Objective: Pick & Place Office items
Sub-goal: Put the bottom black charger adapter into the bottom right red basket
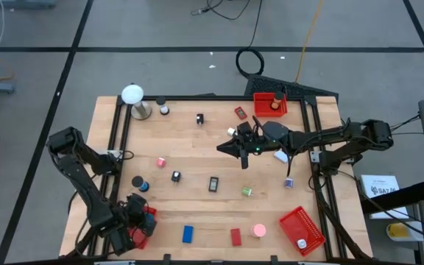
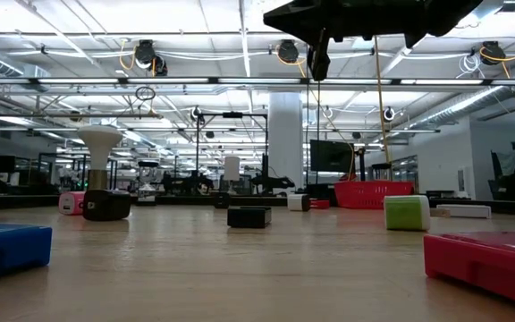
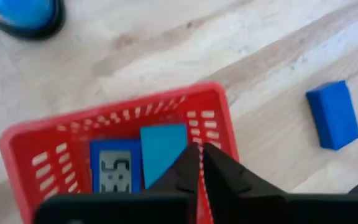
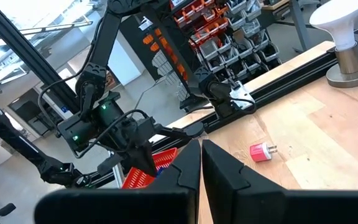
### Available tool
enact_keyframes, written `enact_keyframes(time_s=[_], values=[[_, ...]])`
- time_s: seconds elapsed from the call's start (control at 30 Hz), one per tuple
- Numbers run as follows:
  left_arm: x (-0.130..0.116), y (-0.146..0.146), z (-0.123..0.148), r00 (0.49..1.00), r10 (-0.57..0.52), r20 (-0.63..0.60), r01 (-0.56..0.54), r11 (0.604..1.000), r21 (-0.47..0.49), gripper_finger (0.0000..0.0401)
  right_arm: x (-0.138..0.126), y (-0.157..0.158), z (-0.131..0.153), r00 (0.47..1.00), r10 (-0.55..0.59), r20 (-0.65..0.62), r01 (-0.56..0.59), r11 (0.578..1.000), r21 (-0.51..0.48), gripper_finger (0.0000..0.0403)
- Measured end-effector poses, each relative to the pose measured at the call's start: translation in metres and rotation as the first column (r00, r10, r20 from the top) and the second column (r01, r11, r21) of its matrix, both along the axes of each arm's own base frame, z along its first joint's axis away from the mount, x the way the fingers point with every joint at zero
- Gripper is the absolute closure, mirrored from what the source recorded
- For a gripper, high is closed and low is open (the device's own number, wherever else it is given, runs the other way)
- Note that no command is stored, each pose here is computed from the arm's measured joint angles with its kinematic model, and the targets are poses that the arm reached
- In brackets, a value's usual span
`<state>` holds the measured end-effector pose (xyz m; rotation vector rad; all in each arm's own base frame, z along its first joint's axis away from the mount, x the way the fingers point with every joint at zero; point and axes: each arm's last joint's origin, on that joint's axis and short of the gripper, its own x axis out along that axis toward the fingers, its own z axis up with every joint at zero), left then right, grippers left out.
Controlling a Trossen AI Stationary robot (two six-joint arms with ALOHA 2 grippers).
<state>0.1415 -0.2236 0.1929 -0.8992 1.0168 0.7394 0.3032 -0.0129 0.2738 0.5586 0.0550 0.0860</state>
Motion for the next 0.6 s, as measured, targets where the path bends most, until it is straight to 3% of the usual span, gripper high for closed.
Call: enact_keyframes(time_s=[0.13,0.27,0.43,0.6], values=[[-0.008,0.001,0.024,0.98,-0.056,0.191,0.054,0.998,0.013,0.0391,0.0,0.0,0.0,1.0,0.001,0.002,-0.001,1.0,-0.021,0.0394],[-0.012,0.015,0.057,0.897,-0.192,0.398,0.15,0.98,0.133,0.0398,0.0,0.001,0.002,1.0,0.008,0.023,-0.007,0.999,-0.054,0.0394],[0.0,0.044,0.082,0.853,-0.29,0.433,0.187,0.946,0.265,0.0382,0.0,0.005,0.009,0.995,0.025,0.098,-0.018,0.997,-0.069,0.0394],[0.022,0.073,0.098,0.821,-0.394,0.413,0.214,0.883,0.417,0.0396,0.0,0.006,0.0,1.0,0.031,0.002,-0.03,0.998,-0.053,0.0397]])
